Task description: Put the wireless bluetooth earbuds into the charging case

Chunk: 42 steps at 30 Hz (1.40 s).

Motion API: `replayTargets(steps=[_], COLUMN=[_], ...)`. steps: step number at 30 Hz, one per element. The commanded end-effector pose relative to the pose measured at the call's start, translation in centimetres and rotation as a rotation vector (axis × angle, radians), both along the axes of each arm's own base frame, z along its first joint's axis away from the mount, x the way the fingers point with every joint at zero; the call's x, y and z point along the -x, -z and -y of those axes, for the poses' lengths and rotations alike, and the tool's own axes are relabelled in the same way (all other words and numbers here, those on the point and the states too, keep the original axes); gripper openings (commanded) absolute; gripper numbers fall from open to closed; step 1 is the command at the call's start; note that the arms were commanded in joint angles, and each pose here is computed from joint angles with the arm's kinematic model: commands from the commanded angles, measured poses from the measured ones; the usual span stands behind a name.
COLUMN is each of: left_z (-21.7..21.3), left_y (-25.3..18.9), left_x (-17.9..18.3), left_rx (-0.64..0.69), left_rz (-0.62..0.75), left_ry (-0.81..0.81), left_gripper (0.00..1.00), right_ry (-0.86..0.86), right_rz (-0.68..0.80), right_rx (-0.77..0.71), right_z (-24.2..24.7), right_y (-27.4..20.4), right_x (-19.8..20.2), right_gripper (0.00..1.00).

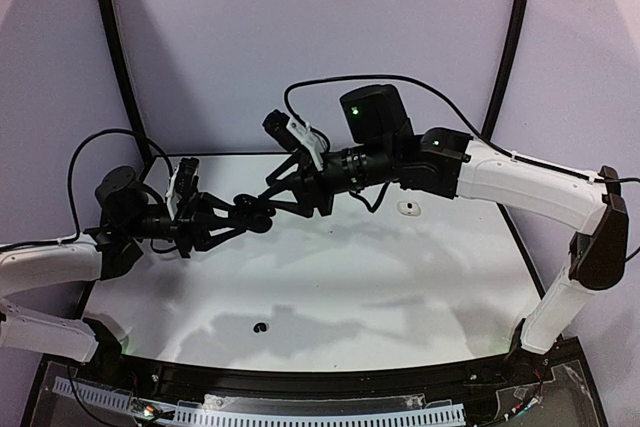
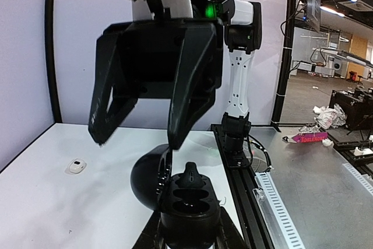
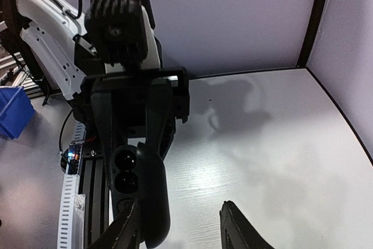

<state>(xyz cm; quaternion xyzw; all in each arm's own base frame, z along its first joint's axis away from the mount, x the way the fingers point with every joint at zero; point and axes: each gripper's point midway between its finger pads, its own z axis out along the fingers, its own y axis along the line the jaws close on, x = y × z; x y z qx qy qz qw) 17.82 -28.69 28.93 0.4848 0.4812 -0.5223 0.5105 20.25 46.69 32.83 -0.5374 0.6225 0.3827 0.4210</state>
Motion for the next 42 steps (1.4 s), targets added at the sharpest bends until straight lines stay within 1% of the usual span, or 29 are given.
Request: replayTargets(steps=[1, 5, 11, 14, 17, 22, 24, 26, 27, 34, 37, 39, 42], left_z=[0.0, 0.1, 0.1, 0.0, 0.1, 0.0, 0.0, 0.0, 0.0, 0.0, 0.0, 0.1, 0.1], left_y=[0.4, 0.6, 0.4, 0.4, 0.4, 0.2, 0.1, 0.1, 0.2, 0.2, 0.1, 0.0, 0.0], left_x=[-0.3, -0.3, -0.4, -0.5, -0.5, -0.3, -0.2, 0.0, 0.0, -0.2, -0.1, -0.1, -0.1], left_rx=[0.001, -0.005, -0.001, 0.0, 0.001, 0.003, 0.003, 0.003, 0.002, 0.003, 0.004, 0.006, 0.007], left_rz=[-0.039, -0.059, -0.077, -0.087, -0.08, -0.039, -0.028, -0.025, -0.026, -0.025, -0.023, -0.018, -0.013], left_ry=[-0.029, -0.022, -0.032, -0.034, -0.033, -0.028, -0.022, -0.015, -0.015, -0.02, -0.018, -0.016, -0.016], left_gripper=[0.01, 0.01, 0.01, 0.01, 0.01, 0.01, 0.01, 0.01, 0.01, 0.01, 0.01, 0.01, 0.01], right_ry=[-0.044, -0.071, -0.063, -0.048, -0.019, -0.028, -0.024, -0.035, -0.042, -0.089, -0.092, -0.1, -0.109], right_rz=[0.009, 0.006, 0.01, 0.022, 0.025, 0.025, 0.026, 0.036, 0.036, 0.018, 0.009, -0.003, -0.005], right_rx=[-0.088, -0.104, -0.097, -0.106, -0.087, -0.023, -0.017, -0.023, -0.023, -0.019, -0.001, 0.021, 0.029], right_z=[-0.1, -0.2, -0.1, 0.1, 0.0, -1.6, -1.8, -2.0, -2.0, -2.3, -2.6, -2.8, -2.9], right_y=[-2.4, -2.8, -3.1, -3.5, -2.9, -1.1, -0.9, -1.0, -1.0, -0.4, 0.1, 0.7, 0.9], right_x=[0.2, 0.7, 0.6, 0.4, -0.1, -0.2, -0.4, -0.3, -0.2, 0.5, 0.4, 0.4, 0.4], right_gripper=[0.46, 0.47, 0.48, 0.51, 0.56, 0.58, 0.55, 0.47, 0.46, 0.48, 0.45, 0.4, 0.37])
